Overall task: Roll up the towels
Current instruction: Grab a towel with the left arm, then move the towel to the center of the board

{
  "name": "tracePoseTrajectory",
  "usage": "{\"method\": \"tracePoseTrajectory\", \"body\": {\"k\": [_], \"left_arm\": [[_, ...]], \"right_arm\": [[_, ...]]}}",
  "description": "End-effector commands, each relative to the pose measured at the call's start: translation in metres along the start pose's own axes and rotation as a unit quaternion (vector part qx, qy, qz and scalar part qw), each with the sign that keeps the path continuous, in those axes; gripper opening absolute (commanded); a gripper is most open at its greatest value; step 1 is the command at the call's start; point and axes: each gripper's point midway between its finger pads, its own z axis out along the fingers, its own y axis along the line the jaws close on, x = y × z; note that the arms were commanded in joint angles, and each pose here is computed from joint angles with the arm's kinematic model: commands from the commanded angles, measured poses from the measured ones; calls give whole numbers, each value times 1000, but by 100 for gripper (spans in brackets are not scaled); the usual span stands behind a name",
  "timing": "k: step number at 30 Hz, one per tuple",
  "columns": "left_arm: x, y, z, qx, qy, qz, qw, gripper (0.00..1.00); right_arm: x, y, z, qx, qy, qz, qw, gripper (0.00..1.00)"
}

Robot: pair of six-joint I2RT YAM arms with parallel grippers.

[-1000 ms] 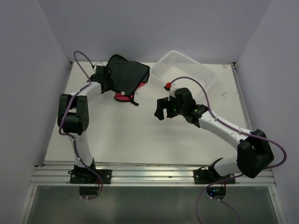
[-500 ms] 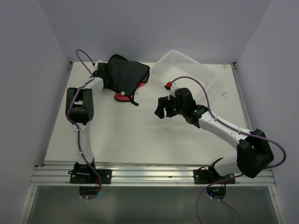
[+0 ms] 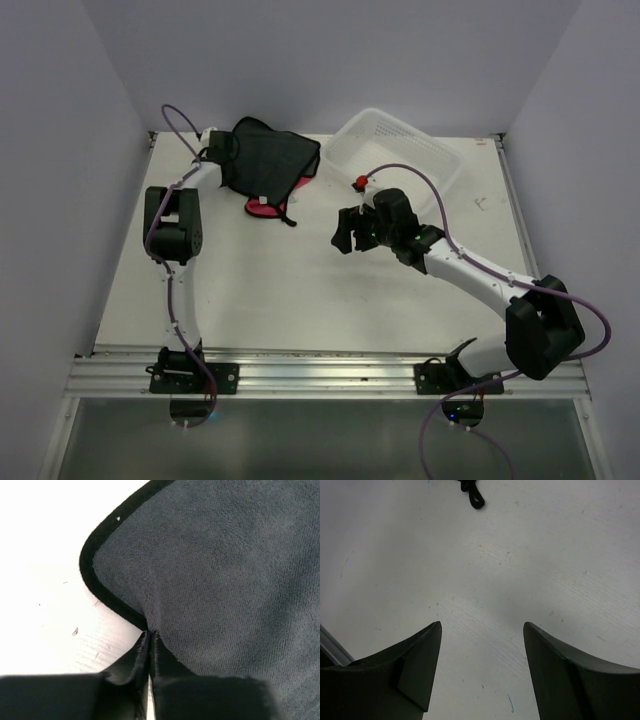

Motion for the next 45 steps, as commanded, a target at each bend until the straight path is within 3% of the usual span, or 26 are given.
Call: {"method": "tracePoseTrajectory", "body": {"k": [1,5,11,15,18,20,23,24,25,26,27,29,33,35,36,40,41,42,45], "left_arm": [[-7,3,1,-4,0,-9,1000,0],[-18,-5,-13,16,-2,-19,1000,0],[-98,-47,-68,107,-63,-33,992,0],[-180,-85,-134,192,-135,-50,971,0],[-214,-94,-184,228,-164,-63,958,0],[-215,-92,-206,238,-162,-69,955,0],[-190,-83,-245,251,-159,-88,951,0],[-157,-72,-260,252,-139,-99,952,0],[-151,-71,-273,266,-152,-109,946,0],[-105,-54,-256,239,-118,-109,958,0],[-102,-52,-301,267,-140,-129,945,0],[-54,-29,-324,267,-138,-144,943,0],[42,-40,-372,360,-97,-153,915,0],[93,-31,-367,362,-59,-142,919,0],[109,-33,-384,388,-47,-144,909,0],[176,-26,-385,408,17,-114,906,2],[193,-23,-379,404,34,-103,908,11],[206,-25,-383,412,54,-93,905,33],[232,-30,-391,423,74,-56,901,61]], "right_arm": [[-7,-3,1,9,-15,3,1000,70],[-4,-6,6,14,-11,0,1000,70],[-4,-13,22,33,14,-6,999,71],[-5,-11,24,33,21,6,999,70],[-5,-9,19,31,20,18,999,69],[-8,-5,13,26,14,24,999,69],[-8,0,2,17,9,37,999,69],[-7,1,-1,16,9,43,999,69],[-5,1,-4,17,12,45,999,69],[-7,3,-10,16,6,46,999,69],[-2,0,-14,24,10,48,998,69],[-4,-1,-23,26,1,47,999,69],[10,-4,-29,30,7,52,998,69],[15,-6,-30,33,14,55,998,69],[19,-6,-31,33,18,60,998,69],[24,-7,-32,34,19,65,997,69],[24,-8,-31,36,18,65,997,69],[22,-8,-31,39,17,65,997,70],[18,-8,-31,41,15,63,997,72]]}}
